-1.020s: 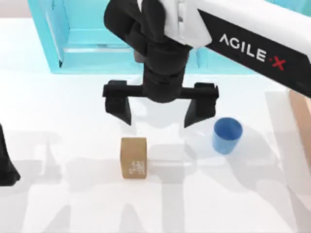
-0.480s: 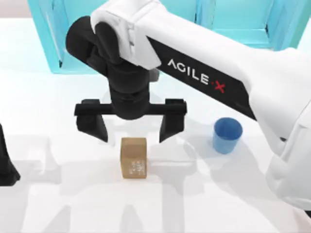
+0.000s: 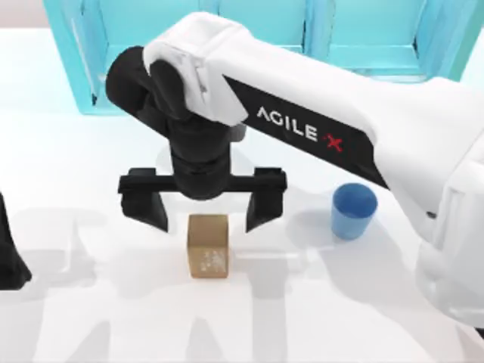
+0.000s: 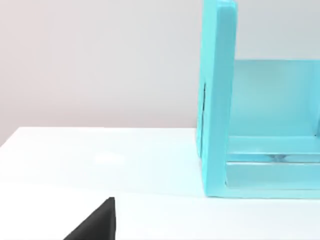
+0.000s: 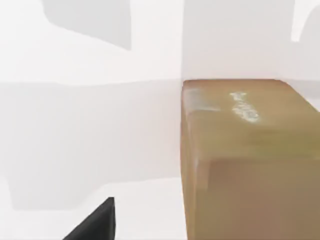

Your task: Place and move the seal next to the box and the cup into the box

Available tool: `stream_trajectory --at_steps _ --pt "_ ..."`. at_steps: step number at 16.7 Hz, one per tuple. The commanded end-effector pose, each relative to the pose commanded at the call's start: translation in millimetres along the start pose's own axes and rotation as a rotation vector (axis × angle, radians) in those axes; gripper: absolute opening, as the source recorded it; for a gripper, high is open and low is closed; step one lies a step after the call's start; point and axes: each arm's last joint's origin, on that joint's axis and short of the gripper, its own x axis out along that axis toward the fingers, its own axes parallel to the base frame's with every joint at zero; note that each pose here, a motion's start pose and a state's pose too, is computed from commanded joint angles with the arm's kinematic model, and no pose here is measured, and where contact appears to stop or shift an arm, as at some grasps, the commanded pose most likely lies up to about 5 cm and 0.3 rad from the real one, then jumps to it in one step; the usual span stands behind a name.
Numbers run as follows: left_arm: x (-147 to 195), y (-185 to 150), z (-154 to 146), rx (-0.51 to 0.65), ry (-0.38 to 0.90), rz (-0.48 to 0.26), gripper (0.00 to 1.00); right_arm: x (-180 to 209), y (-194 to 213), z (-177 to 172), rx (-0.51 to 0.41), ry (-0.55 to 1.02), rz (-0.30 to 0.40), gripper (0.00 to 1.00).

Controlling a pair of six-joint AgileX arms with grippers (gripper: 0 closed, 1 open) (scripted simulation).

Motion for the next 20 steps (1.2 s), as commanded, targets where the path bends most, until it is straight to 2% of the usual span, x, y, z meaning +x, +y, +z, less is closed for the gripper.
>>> stream_trajectory --at_steps 5,10,20 --pt "0 0 0 0.0 0.0 0.0 1.0 48 -1 -2 0.0 0.001 -0.001 1.0" --pt "0 0 0 0.0 0.0 0.0 1.0 54 -2 -3 0.0 0.0 -0.001 1.0" --pt "0 0 0 0.0 0.0 0.0 1.0 54 -2 -3 0.0 0.0 -0.001 0.25"
